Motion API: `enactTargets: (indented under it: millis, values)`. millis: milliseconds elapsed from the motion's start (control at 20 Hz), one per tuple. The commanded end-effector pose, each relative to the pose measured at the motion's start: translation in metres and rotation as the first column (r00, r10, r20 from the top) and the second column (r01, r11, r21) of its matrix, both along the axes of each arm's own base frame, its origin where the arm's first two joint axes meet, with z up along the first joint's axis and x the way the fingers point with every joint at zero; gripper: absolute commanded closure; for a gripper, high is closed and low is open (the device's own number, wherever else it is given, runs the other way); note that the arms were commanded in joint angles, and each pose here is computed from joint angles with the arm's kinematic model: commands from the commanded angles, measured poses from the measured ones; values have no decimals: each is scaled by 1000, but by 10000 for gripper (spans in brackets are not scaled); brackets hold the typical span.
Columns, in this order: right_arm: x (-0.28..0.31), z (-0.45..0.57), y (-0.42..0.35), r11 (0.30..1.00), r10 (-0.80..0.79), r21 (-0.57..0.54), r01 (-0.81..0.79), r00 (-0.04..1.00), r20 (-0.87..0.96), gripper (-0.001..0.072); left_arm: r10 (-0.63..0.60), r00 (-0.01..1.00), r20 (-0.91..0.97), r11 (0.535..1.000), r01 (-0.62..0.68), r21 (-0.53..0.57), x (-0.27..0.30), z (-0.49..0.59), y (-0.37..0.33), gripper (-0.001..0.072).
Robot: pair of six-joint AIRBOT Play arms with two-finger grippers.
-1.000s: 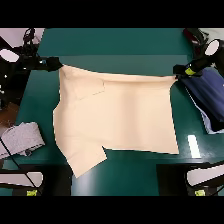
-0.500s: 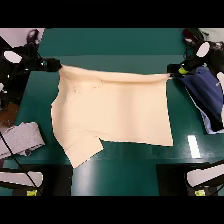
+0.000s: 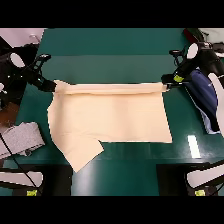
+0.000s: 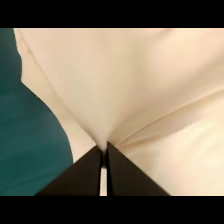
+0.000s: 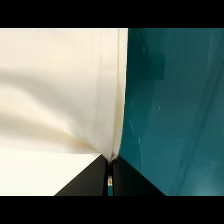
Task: Fold the shirts.
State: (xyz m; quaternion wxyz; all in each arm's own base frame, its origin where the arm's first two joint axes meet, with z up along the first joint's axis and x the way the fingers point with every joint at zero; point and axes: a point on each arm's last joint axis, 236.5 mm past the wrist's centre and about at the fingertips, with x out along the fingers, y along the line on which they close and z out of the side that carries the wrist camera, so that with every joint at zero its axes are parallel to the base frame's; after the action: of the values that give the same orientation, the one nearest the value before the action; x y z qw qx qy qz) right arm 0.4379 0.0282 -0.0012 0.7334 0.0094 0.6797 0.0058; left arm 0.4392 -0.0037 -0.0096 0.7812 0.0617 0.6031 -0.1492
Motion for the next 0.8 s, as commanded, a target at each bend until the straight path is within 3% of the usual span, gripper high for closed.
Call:
enactTargets:
  millis: [0, 250, 300, 350, 400, 450, 700, 750]
  values:
    - [-18, 0, 11, 999, 12, 51, -9, 997, -76, 695, 4, 998, -62, 1000, -3, 29, -14, -4, 7, 680]
    - [-22, 0, 19, 998, 34, 65, -28, 995, -89, 674, -25, 977, -214, 1000, 27, 8, -51, -7, 2, 679]
    - [-24, 0, 19, 997, 34, 65, -28, 995, -97, 511, -28, 972, -233, 1000, 31, 6, -56, -7, 2, 679]
    - [-25, 0, 19, 997, 35, 65, -28, 994, -103, 368, -30, 969, -245, 999, 32, 4, -58, -7, 1, 560]
    - [-28, 0, 19, 998, 36, 64, -29, 993, -115, 358, -24, 968, -251, 1000, 25, 3, -60, -7, 1, 293]
    - [-30, 0, 19, 998, 37, 64, -29, 992, -122, 358, -6, 967, -256, 1000, 7, 4, -60, -7, 1, 132]
    - [-47, 2, 17, 998, 45, 62, -34, 980, -193, 364, 108, 946, -305, 994, -111, 7, -71, 0, 0, 137]
    - [-49, 2, 17, 997, 53, 63, -41, 978, -201, 364, 125, 942, -313, 991, -132, -1, -78, 4, -3, 216]
